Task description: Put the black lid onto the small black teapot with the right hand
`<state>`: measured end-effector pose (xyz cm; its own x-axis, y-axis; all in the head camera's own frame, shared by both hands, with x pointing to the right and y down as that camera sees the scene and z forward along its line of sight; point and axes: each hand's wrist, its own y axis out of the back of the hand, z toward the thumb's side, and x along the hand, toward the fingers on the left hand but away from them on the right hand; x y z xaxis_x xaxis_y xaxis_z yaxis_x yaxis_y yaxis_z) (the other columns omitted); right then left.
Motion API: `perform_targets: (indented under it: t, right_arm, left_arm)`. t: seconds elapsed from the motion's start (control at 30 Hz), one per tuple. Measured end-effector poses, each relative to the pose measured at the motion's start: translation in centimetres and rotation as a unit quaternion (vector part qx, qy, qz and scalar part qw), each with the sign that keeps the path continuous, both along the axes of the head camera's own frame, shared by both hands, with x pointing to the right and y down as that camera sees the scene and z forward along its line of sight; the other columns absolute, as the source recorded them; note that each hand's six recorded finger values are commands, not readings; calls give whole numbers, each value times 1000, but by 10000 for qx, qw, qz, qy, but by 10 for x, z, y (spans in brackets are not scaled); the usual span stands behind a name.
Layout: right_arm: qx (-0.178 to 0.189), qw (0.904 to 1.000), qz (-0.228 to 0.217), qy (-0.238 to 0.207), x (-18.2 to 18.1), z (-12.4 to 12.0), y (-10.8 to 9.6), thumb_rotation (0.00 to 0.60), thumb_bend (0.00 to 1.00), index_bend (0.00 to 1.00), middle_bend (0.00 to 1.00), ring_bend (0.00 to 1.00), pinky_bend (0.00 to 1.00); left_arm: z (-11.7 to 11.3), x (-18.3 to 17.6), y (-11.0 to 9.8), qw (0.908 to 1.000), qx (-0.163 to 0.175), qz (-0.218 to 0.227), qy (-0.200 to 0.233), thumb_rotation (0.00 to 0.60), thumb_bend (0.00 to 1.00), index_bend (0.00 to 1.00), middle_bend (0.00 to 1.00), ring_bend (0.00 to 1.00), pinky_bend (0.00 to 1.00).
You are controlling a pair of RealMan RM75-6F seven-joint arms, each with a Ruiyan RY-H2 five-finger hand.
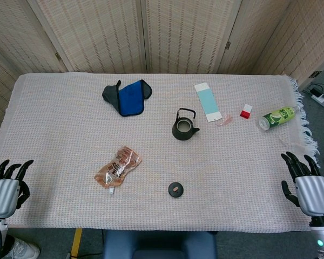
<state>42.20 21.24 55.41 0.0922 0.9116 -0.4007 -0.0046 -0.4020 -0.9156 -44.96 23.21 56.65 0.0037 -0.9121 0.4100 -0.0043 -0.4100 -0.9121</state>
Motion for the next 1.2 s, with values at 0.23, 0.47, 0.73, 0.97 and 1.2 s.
perform_targets:
  t: [0.23,0.47,0.73,0.97,1.2]
  right_arm:
    - [-80,9963,-846,-102,-43,11,-18,600,505,122,192,530,311]
    - [-290,9851,-1680,-243,-95,27,-31,600,501,132,218,815,619]
    - [-925,9555,-2775,-376,-171,55,-25,600,316,133,230,858,718]
    - [-1305,9303,-3383,-548,-227,76,-16,600,289,133,240,876,742]
    - [-1566,9158,-3678,-389,-245,94,-4,600,271,152,268,887,742]
  left_arm:
    - [-4,0,-1,10000,33,-14,-13,600,311,148,179,184,75]
    - [-5,-2,1,10000,36,-51,-28,600,311,161,179,185,74]
    - [-9,-4,2,9999,37,-95,-53,600,311,164,179,186,73]
    - [-11,-5,5,9999,12,-124,-95,600,310,164,179,187,70]
    - [-10,-3,6,9999,-17,-127,-114,600,310,167,179,196,70]
